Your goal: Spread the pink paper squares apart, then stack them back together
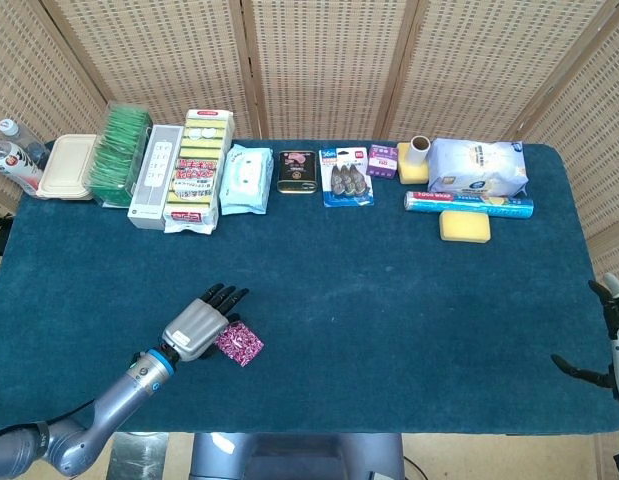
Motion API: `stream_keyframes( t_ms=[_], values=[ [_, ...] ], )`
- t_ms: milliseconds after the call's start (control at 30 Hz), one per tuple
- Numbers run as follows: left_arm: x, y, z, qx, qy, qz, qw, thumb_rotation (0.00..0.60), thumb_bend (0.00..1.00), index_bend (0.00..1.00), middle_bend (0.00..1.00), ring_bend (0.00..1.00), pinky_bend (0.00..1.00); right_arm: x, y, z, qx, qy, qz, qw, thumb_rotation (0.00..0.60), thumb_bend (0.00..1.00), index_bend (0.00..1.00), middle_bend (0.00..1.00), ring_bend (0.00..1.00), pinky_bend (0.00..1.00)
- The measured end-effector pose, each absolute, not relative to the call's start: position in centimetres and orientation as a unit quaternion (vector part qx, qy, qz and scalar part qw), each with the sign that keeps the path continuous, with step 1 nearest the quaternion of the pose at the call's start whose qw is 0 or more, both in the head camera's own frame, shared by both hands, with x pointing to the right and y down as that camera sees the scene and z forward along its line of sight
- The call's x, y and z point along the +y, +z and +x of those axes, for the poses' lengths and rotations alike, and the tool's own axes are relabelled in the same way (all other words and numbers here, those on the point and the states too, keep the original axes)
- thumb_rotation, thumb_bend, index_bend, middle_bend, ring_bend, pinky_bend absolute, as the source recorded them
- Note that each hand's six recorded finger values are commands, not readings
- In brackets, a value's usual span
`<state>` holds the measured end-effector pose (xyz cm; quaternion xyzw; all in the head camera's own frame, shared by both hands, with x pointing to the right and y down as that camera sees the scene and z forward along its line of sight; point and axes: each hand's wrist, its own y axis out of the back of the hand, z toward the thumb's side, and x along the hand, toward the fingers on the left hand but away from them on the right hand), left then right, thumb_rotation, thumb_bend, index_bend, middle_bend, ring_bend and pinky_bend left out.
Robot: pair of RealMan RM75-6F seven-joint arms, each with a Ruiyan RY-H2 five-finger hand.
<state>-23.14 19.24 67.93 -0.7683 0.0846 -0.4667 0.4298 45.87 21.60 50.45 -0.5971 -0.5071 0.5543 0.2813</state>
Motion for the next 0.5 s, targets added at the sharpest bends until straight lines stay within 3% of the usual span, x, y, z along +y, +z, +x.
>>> stream_keyframes(
  t_ms=[500],
  values=[
    [19.3, 69.2, -21.7, 0.068, -0.478, -0.764, 0.429, 0.6, 0.25, 0.39, 0.0, 0.0, 0.07, 21.6, 50.4, 45.9, -0.508, 0.554, -0.597, 0.28, 0.6, 0.0, 0.06, 0.0, 0.0, 0.0]
  ],
)
